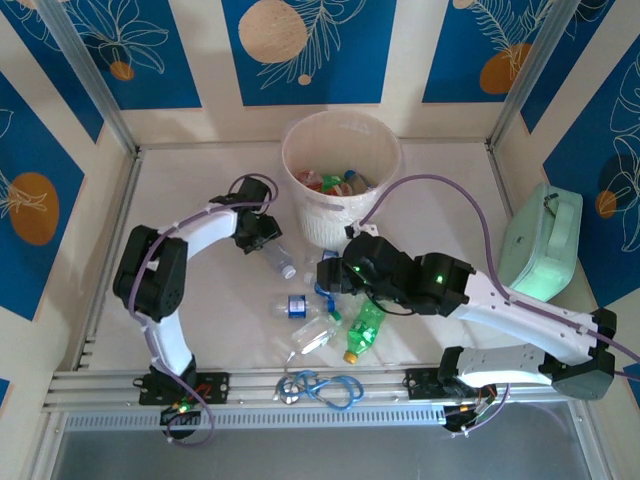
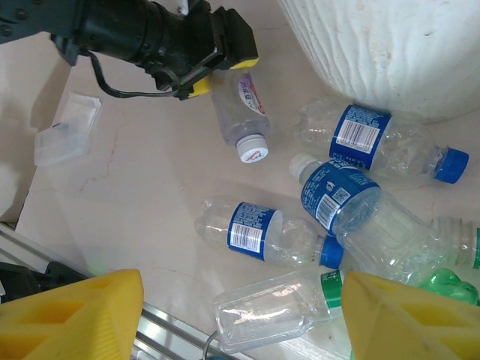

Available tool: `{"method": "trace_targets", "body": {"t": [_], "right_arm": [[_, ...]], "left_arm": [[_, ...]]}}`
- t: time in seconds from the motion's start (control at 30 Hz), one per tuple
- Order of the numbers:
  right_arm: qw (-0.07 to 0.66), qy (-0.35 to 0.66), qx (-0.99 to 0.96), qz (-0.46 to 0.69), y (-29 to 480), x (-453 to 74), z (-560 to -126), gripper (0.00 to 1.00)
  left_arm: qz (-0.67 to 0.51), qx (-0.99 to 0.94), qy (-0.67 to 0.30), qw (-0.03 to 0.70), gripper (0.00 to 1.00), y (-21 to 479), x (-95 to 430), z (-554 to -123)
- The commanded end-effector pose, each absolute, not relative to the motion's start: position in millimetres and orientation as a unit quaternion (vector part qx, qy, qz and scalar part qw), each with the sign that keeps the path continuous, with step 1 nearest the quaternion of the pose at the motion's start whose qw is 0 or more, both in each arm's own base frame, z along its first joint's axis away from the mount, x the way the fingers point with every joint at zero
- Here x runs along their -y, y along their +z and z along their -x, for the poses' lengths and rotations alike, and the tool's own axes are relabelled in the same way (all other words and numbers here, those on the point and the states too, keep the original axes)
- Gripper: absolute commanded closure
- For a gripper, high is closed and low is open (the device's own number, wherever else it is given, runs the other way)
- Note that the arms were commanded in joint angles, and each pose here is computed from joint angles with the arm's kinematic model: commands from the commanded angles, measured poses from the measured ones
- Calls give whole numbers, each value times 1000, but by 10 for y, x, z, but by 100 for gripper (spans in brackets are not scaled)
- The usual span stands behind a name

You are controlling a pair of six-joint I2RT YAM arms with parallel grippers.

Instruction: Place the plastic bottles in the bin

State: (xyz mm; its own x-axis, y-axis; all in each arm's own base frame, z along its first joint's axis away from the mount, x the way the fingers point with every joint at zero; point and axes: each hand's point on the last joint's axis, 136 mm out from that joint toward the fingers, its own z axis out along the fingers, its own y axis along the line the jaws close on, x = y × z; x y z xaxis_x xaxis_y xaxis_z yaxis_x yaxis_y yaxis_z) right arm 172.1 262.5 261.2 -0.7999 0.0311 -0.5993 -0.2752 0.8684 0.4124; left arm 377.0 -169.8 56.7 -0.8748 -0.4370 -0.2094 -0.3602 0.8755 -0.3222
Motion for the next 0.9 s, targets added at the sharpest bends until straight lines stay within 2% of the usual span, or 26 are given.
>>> {"method": "trace_targets", "body": {"t": [0.0,0.13,0.33,0.43,0.57,0.87], "right_arm": [[312,279,-905,84,2813,-2802,-1717,30],[303,307,-896,101,2950,-2975,-1685,29],[261,381,-881,106,3191,-3211,-1709,24],[232,421,-871,106,3335,-3307,-1794,18],[229,436,-863,116,3478,-3387,-1912,11],[208,480,-845,112,3651,-3565,-2135,8]], "left_arm": [[219,-945,-179,163,41,896,1680,-3743],[242,-924,-224,192,41,1217,1602,-3649],[273,-866,-349,230,41,1940,1679,-3524],[275,-836,-402,251,41,2338,1727,-3452],[283,-801,-452,273,40,2725,1711,-3331],[243,-753,-535,296,40,3421,1868,-3236]]}}
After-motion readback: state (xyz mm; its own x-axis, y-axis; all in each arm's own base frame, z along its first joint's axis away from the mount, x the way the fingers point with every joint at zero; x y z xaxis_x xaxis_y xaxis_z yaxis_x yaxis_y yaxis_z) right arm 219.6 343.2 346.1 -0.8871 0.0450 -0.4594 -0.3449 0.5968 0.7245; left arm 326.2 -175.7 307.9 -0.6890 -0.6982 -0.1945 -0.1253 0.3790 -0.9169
